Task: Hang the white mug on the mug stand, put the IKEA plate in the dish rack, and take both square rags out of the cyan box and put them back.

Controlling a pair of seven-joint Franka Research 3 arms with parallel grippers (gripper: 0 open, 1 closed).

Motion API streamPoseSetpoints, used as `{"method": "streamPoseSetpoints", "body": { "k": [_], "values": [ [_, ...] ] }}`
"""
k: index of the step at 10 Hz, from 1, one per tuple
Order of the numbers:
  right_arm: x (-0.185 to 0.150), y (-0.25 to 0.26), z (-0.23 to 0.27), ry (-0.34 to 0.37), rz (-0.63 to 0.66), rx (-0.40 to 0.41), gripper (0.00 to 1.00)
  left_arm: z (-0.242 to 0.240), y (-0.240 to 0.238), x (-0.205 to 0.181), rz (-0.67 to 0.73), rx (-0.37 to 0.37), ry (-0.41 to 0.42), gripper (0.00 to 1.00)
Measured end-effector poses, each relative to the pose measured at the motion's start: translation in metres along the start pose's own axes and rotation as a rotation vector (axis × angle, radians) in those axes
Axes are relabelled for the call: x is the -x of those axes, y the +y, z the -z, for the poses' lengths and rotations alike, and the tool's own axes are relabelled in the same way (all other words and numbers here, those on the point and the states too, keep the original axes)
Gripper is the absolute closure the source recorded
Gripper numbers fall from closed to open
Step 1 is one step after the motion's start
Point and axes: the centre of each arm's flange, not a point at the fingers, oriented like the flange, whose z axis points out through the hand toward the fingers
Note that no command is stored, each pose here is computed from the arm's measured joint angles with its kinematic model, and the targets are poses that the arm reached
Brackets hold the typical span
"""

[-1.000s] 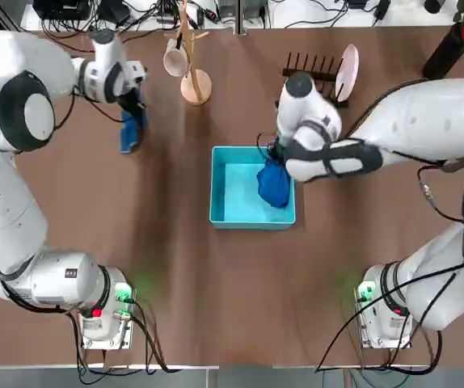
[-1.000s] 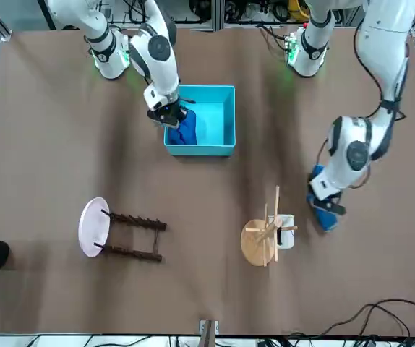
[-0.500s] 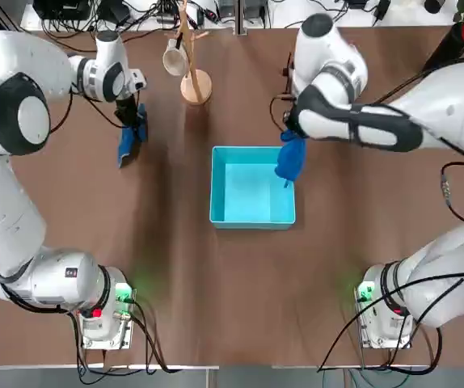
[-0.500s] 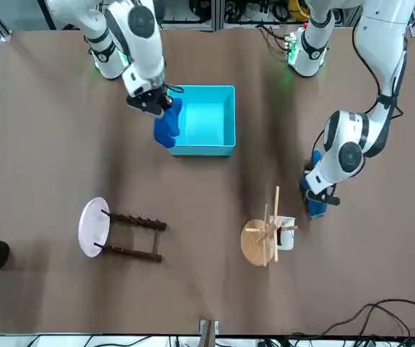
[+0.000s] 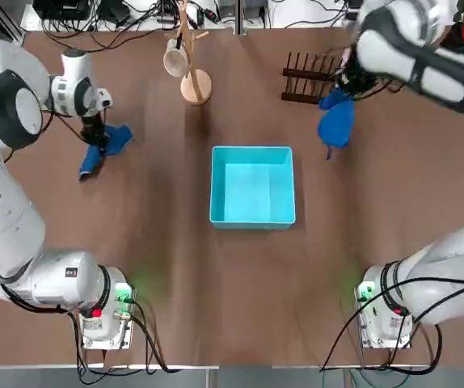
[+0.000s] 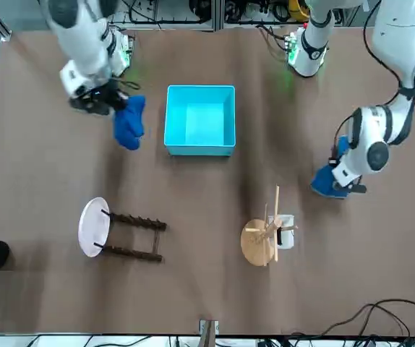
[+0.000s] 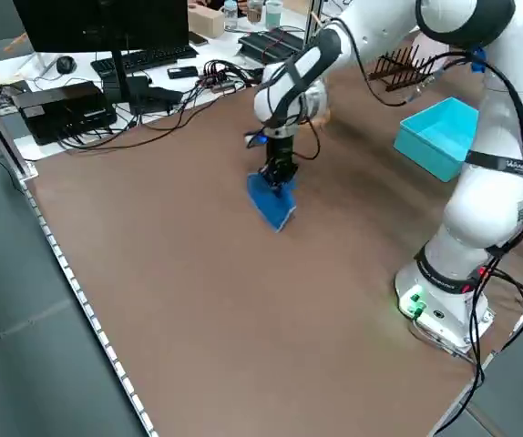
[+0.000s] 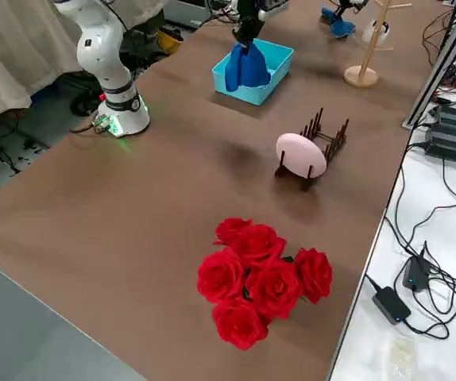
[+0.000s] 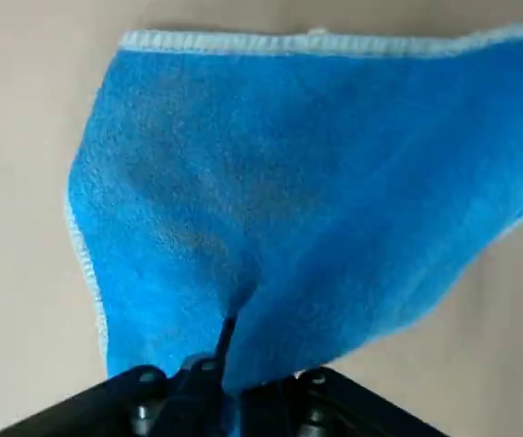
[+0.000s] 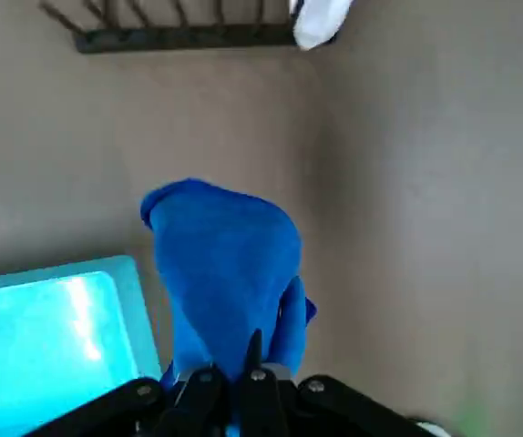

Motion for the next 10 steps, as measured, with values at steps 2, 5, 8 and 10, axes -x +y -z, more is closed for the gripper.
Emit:
{"method": "streamPoseSetpoints", "body": {
  "k": [2, 5, 8, 10],
  "values": [
    [-0.035, 0.065, -0.005, 0.003, 0.024, -0.031, 0.96, -0.016, -0.090, 0.031, -0.054, -0.028, 0.018, 0.97],
    [-0.060, 0.144, -0.041, 0.069, 0.070, -0.028, 0.96, -0.043, -0.167, 0.069, -0.091, -0.074, 0.038, 0.97],
    [-0.057, 0.181, -0.105, 0.128, 0.095, 0.013, 0.96, -0.031, -0.133, 0.043, -0.154, -0.085, 0.071, 0.97],
    [-0.051, 0.218, -0.136, 0.149, 0.145, 0.017, 0.96, -0.012, -0.063, 0.004, -0.183, -0.064, 0.126, 0.97]
  ]
}}
